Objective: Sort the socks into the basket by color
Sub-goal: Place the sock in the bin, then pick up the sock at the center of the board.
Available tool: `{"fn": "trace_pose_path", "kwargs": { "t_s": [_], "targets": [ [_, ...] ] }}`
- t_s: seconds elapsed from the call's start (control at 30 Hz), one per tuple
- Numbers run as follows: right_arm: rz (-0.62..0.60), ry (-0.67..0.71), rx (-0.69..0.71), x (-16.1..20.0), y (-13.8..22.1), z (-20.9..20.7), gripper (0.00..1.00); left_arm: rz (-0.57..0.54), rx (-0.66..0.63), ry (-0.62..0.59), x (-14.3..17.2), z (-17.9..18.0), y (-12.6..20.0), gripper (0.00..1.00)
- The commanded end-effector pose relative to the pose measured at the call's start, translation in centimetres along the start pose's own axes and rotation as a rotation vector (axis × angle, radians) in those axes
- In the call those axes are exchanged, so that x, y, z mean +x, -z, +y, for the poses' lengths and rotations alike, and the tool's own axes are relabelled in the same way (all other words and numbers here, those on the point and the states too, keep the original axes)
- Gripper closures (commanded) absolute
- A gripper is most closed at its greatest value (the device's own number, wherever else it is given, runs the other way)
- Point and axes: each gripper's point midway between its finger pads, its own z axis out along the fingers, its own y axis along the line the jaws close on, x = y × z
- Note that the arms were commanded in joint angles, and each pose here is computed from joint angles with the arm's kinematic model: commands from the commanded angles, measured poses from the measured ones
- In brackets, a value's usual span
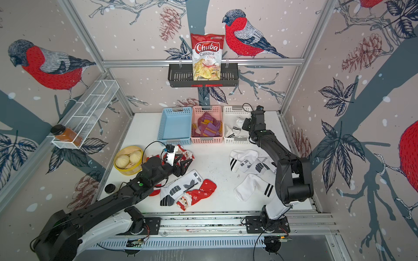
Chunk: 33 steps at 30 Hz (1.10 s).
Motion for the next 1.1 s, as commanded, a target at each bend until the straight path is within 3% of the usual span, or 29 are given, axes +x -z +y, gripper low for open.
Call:
{"fn": "trace_pose_path", "kwargs": {
  "t_s": [0.0,0.17,0.33,0.67,1.07],
  "targets": [
    [0.042,0.004,-0.035,-0.2,-2.8,0.2,0.84,-0.006,-0.018,0.000,-0.1,0.3,0.2,0.27],
    [0.106,0.000,-0.052,0.8,-6.2,0.2,0.76,0.001,-0.034,0.005,0.3,0.6,0.3,0.27],
    [0.114,-0.001,-0.081,0.9,-6.4,0.8,0.63,0.011,-0.061,0.013,0.7,1.1,0.5,0.27],
    [0.095,0.011,-0.181,1.9,-1.8,3.9,0.55,0.032,-0.122,0.039,1.6,2.3,1.0,0.27],
    [0.127,0.026,-0.274,9.2,3.5,8.0,0.52,0.117,-0.180,0.101,4.7,3.5,2.1,0.27]
  ]
}}
